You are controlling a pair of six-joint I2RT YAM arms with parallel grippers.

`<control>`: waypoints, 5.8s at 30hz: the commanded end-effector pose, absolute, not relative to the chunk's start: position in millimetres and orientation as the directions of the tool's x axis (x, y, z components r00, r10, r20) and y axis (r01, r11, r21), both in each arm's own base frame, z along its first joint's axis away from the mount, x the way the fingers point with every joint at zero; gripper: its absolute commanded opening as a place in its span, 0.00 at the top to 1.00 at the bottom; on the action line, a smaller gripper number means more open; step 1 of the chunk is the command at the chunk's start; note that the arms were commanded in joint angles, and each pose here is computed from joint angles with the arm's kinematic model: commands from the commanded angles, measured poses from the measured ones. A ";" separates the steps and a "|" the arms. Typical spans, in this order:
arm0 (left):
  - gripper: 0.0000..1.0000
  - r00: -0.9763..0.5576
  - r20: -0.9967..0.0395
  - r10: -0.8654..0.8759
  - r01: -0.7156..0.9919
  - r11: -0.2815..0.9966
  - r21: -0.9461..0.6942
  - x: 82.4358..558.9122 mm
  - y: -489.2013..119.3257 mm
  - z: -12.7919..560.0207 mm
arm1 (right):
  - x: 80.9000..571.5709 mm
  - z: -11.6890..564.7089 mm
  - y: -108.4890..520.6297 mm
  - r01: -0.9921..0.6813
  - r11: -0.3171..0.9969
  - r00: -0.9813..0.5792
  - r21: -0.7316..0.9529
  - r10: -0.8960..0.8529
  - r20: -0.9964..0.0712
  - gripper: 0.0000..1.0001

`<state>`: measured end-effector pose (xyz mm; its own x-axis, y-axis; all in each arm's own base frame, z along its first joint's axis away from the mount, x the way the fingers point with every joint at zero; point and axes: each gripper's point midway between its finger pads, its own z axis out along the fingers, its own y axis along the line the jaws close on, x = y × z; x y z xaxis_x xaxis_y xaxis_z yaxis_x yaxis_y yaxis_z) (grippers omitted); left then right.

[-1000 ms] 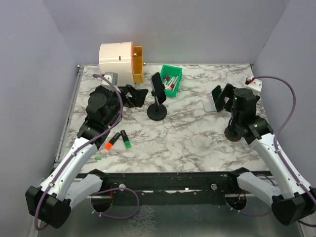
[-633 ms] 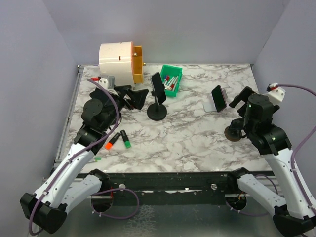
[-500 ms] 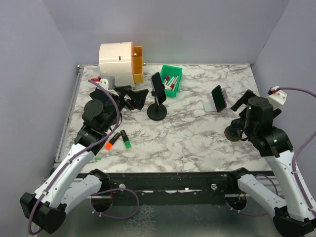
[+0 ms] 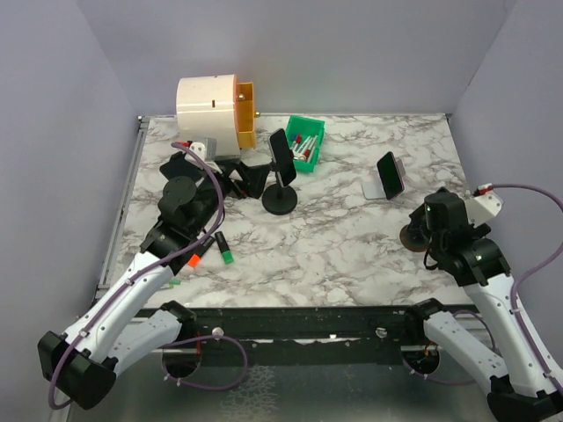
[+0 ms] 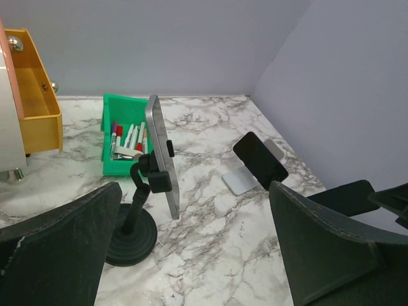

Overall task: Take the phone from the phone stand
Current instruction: Remove the phone from the phone stand, then place the phone at the center of the board.

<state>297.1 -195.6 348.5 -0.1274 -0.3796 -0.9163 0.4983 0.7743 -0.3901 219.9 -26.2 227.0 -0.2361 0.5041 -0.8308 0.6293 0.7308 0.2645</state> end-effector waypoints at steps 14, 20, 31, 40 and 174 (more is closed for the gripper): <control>0.01 -0.134 -0.911 -0.390 0.441 0.800 -0.407 301.4 -190.2 340.8 | 209.0 188.0 -46.7 0.756 0.607 -0.159 0.245 0.533 -0.831 0.09; 0.01 -0.136 -0.907 -0.399 0.410 0.810 -0.418 302.5 -185.6 339.6 | 215.2 184.0 -48.8 0.758 0.592 -0.113 0.273 0.532 -0.839 0.09; 0.01 -0.129 -0.909 -0.397 0.379 0.827 -0.415 303.4 -180.9 338.6 | 233.6 181.7 -57.1 0.764 0.582 -0.062 0.278 0.496 -0.866 0.12; 0.01 -0.133 -0.911 -0.391 0.372 0.832 -0.412 304.7 -180.9 335.9 | 244.8 164.6 -76.6 0.774 0.568 -0.082 0.281 0.529 -0.844 0.20; 0.04 -0.237 -0.958 -0.161 0.970 -0.094 -0.224 133.9 -296.8 372.0 | 149.0 410.6 218.7 -0.986 0.127 -0.086 0.107 0.163 -0.983 0.99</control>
